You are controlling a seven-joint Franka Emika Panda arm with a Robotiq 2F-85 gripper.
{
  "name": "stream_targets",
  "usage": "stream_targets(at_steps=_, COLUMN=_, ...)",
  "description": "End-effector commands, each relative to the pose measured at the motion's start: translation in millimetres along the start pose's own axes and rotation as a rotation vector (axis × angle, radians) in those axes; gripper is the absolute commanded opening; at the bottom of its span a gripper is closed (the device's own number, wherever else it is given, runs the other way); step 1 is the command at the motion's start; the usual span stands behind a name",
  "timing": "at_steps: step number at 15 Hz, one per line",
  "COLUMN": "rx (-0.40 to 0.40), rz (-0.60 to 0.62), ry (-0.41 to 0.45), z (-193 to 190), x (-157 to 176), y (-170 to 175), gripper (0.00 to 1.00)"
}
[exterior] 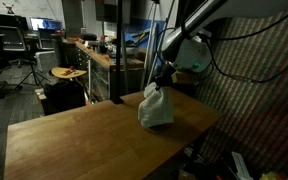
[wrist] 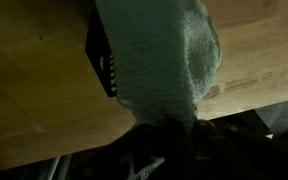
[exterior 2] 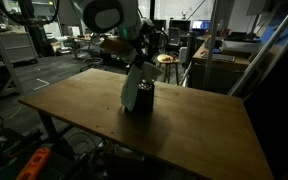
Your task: Pick up the white towel and push it down into the black basket
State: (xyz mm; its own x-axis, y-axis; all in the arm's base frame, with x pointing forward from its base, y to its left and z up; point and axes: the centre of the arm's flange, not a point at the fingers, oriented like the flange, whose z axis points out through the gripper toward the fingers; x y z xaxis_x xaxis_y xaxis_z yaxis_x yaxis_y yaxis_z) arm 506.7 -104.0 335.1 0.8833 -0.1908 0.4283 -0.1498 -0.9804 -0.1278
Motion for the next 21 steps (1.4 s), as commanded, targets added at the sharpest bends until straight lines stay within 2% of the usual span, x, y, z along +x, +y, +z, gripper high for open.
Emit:
stream_targets(at_steps=1, rx=-0.011, rz=-0.036, ry=0.045, z=11.4, x=-1.9, y=25.6, gripper=0.03)
stream_targets(at_steps=6, rx=-0.021, rz=-0.064, ry=0.029, z=31.6, x=-4.5, y=54.0, gripper=0.03)
stream_targets(at_steps=12, rx=-0.025, rz=-0.112, ry=0.019, z=40.0, x=6.8, y=66.6, gripper=0.03)
stream_targets(at_steps=17, rx=-0.018, rz=-0.171, ry=0.017, z=44.7, x=21.7, y=48.5, gripper=0.03)
stream_targets(at_steps=21, rx=0.000, rz=-0.231, ry=-0.008, z=57.1, x=19.4, y=19.6, gripper=0.04)
